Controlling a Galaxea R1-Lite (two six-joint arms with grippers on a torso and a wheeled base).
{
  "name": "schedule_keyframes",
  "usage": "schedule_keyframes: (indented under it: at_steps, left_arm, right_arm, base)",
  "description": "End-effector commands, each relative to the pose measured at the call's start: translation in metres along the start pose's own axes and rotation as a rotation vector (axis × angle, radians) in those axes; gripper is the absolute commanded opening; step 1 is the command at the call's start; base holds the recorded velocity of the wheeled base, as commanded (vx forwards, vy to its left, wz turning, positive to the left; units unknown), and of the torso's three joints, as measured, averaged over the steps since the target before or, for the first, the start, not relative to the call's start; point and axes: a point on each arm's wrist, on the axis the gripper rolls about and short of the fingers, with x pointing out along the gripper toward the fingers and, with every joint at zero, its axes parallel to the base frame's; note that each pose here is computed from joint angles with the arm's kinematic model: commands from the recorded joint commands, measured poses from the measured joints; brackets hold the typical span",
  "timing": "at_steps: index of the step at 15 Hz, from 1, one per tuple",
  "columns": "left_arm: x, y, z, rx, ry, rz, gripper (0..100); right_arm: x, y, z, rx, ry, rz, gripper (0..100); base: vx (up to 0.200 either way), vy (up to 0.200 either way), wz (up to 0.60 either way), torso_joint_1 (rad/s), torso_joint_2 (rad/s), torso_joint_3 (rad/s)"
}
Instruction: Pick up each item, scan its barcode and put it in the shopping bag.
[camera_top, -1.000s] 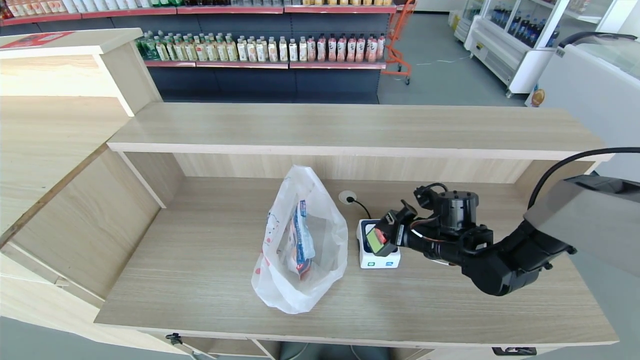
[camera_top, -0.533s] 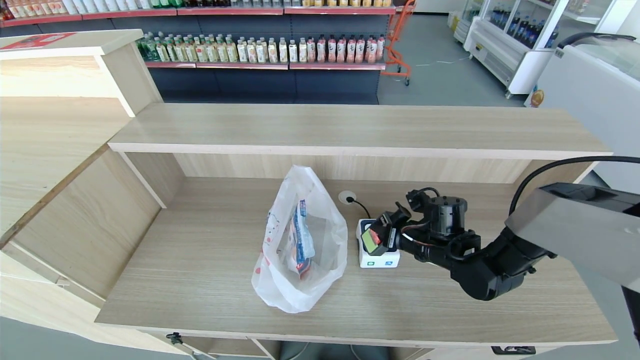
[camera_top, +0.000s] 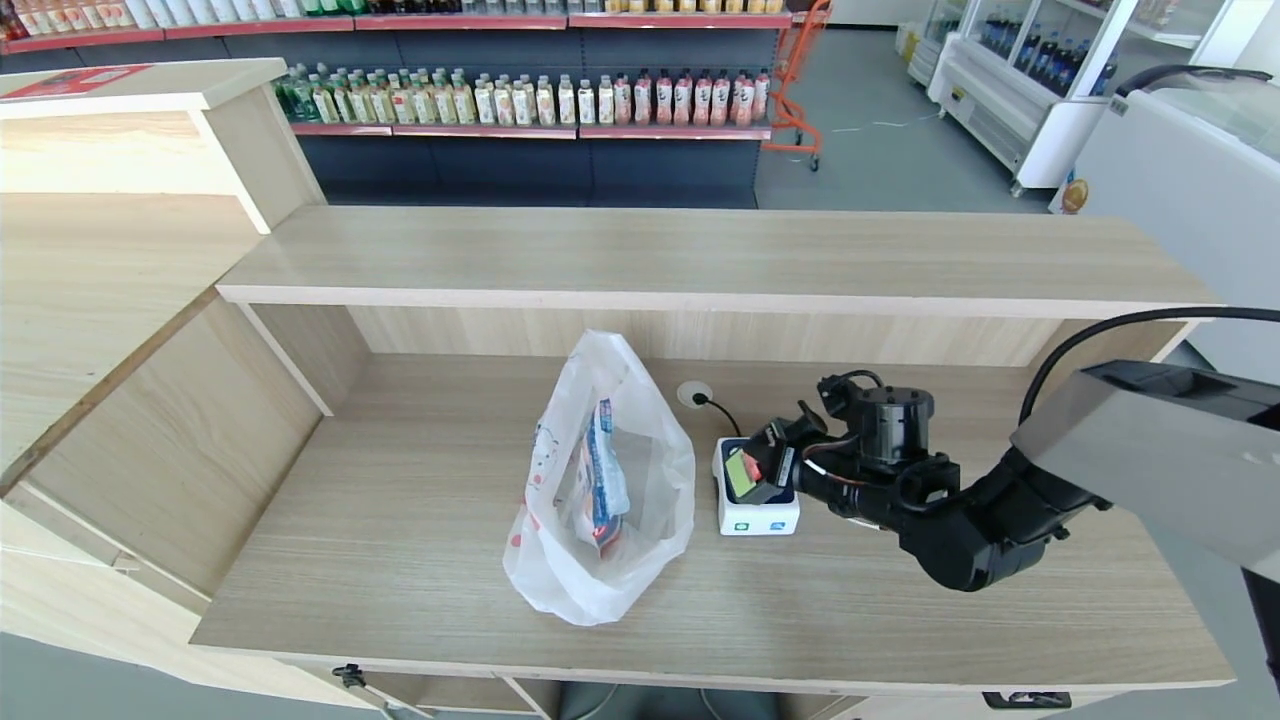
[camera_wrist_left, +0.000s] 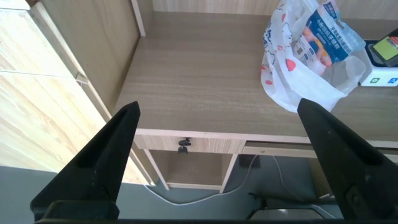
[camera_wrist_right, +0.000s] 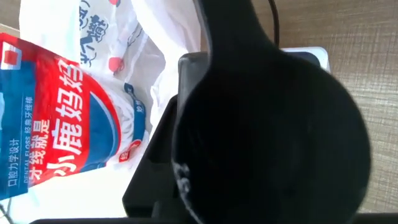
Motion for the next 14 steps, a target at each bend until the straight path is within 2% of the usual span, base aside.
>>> schedule_keyframes:
  at_steps: [1,5,9,12,14]
  left_arm:
    - [0.000,0.000,0.000,0.000,-0.001,-0.001,100]
    - [0.000,0.000,0.000,-0.003,-0.001,0.000,100]
    - [0.000,0.000,0.000,-0.005,-0.001,-0.001,100]
    - [0.000,0.000,0.000,0.003,-0.001,0.000,100]
    - [0.000,0.000,0.000,-0.003,-0.001,0.000,100]
  right_arm:
    - [-0.023,0.024,0.024,0.026,-0.055,0.059,0]
    - [-0.080,0.037,0.040,0.023,-0.060,0.101,0]
    - [-0.086,0.034,0.037,0.025,-0.039,0.084,0]
    - [-0.083,0.031,0.030,0.045,0.032,0.044,0]
    - [-0.081,0.031,0.032,0.037,0.021,0.039,0]
  base:
    - [0.000,0.000,0.00,0.000,0.00,0.000]
    - [0.000,0.000,0.00,0.000,0.00,0.000]
    - [0.000,0.200,0.00,0.001,0.00,0.002]
    - [0.000,0.200,0.00,0.007,0.01,0.002]
    - [0.000,0.000,0.00,0.000,0.00,0.000]
